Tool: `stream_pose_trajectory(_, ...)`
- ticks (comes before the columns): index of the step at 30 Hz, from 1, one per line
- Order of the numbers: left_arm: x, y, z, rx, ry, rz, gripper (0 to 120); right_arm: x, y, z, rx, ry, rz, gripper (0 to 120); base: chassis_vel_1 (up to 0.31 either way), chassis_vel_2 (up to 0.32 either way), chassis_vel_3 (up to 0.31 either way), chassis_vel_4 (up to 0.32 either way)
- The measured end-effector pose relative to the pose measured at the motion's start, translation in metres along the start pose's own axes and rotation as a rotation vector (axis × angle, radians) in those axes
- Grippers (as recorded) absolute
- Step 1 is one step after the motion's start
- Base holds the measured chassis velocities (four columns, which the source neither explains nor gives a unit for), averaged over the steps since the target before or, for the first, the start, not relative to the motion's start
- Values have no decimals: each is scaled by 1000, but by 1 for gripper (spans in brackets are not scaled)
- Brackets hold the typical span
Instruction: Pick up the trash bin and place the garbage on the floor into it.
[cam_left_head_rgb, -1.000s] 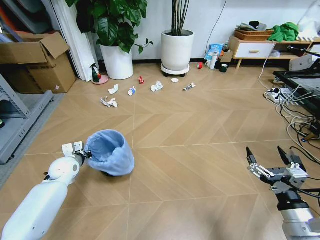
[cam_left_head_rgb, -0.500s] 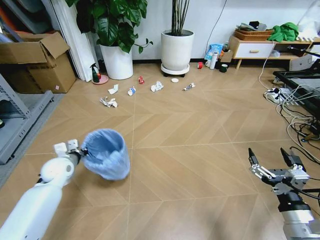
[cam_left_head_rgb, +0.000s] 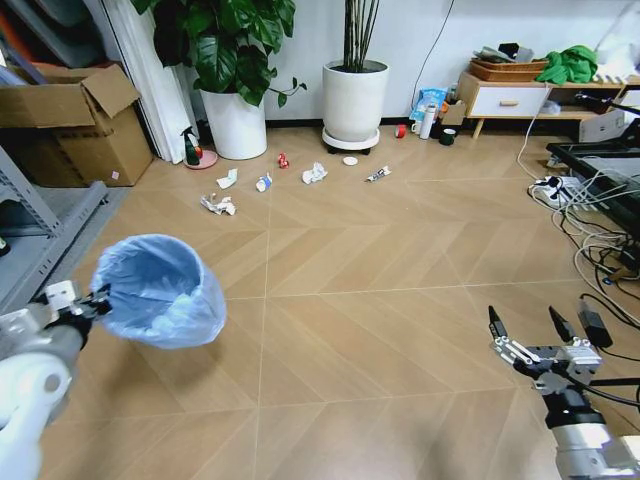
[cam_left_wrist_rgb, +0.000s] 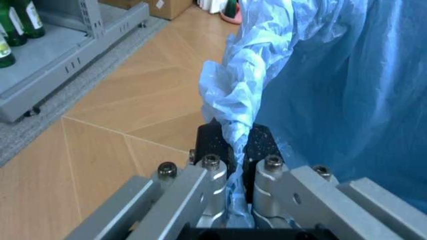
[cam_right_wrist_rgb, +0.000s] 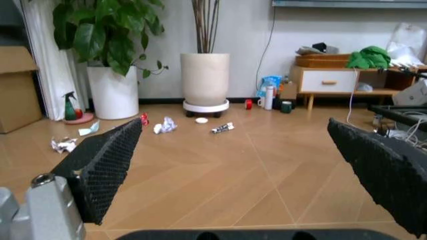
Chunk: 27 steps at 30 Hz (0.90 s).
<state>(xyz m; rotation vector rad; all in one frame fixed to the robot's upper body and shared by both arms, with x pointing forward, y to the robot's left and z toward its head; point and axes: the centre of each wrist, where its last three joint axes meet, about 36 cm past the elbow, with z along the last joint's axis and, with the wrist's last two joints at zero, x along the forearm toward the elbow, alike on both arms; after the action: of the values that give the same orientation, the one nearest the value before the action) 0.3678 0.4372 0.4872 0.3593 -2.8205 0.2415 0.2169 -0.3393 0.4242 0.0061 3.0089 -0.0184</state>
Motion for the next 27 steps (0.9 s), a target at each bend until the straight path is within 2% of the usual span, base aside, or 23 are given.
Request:
stream_pose_trajectory(5,8,3,1,-2,-5,-1,0,0,1,3,-6,4,-2,100,-29,25,25,-41)
stream_pose_trajectory(8,21,11,8,8,-4,-16,0,-2,0,6,-10,-2,-7,100,-94,94,101,-105)
stream_pose_trajectory(12,28,9,14,13,-1,-16,0,-3,-3,7,-1,-15,-14,100,-157,162,152,-154)
stream_pose_trajectory(21,27,1,16,11,3,-9,0,-3,-5,7,17,-39,-27,100,-208,233,208,-225)
stream_pose_trajectory(27,28,-2,16,10,7,-9,0,-4,-7,7,23,-48,-34,100,-69,175,58,-171)
